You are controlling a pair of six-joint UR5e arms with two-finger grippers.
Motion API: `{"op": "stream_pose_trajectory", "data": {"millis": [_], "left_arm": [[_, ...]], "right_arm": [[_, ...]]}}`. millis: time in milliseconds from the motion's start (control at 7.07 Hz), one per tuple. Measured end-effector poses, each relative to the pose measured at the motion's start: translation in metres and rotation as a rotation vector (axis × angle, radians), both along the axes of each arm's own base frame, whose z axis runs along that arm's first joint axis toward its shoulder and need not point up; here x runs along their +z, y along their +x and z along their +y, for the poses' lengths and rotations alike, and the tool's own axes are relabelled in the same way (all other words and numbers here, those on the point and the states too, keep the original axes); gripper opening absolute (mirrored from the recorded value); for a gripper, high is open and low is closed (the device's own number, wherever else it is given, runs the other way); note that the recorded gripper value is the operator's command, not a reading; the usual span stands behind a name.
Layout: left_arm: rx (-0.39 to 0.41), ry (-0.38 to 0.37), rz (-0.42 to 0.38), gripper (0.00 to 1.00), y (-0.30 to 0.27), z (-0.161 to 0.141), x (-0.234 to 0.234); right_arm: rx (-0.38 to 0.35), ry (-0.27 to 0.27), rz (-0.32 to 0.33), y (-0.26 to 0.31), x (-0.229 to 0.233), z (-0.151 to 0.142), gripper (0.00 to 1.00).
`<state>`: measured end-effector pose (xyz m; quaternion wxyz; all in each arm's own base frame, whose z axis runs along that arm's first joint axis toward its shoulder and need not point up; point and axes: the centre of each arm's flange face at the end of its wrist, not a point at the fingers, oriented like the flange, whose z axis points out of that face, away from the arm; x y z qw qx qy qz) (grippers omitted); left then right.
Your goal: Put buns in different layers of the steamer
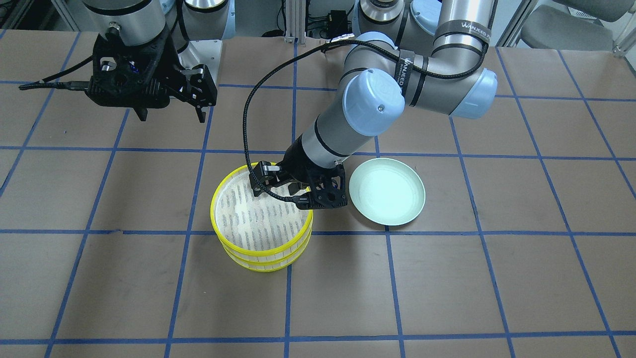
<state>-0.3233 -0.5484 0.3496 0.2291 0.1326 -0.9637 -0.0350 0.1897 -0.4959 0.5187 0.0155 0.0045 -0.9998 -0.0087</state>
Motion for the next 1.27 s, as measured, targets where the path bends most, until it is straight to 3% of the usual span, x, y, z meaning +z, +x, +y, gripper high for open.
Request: {"op": "stream_pose_trajectory", "data": {"millis": [141,424,707,990,1273], "left_arm": [[-0.013,-0.028,-0.064,1.00,0.017,-0.003,0.008],[-0.139,-0.094,-0.256,1.00,0.077,-0.003,0.035],[-0.257,-0.094,-0.467,1.00,0.125,0.020,0.075],[-0.271,-0.096,-0.544,1.00,0.156,0.049,0.117],[-0.269,-0.091,-0.549,1.00,0.169,0.075,0.147]], "right_arm": [[0.000,0.000,-0.002,0.000,0.000,0.000,1.00],[0.000,-0.001,-0.006,0.001,0.000,0.000,1.00],[0.001,-0.005,0.000,0.000,0.000,0.000,1.00],[0.005,-0.006,0.002,0.001,0.000,0.000,1.00],[0.011,-0.008,0.001,0.005,0.000,0.001,1.00]]}}
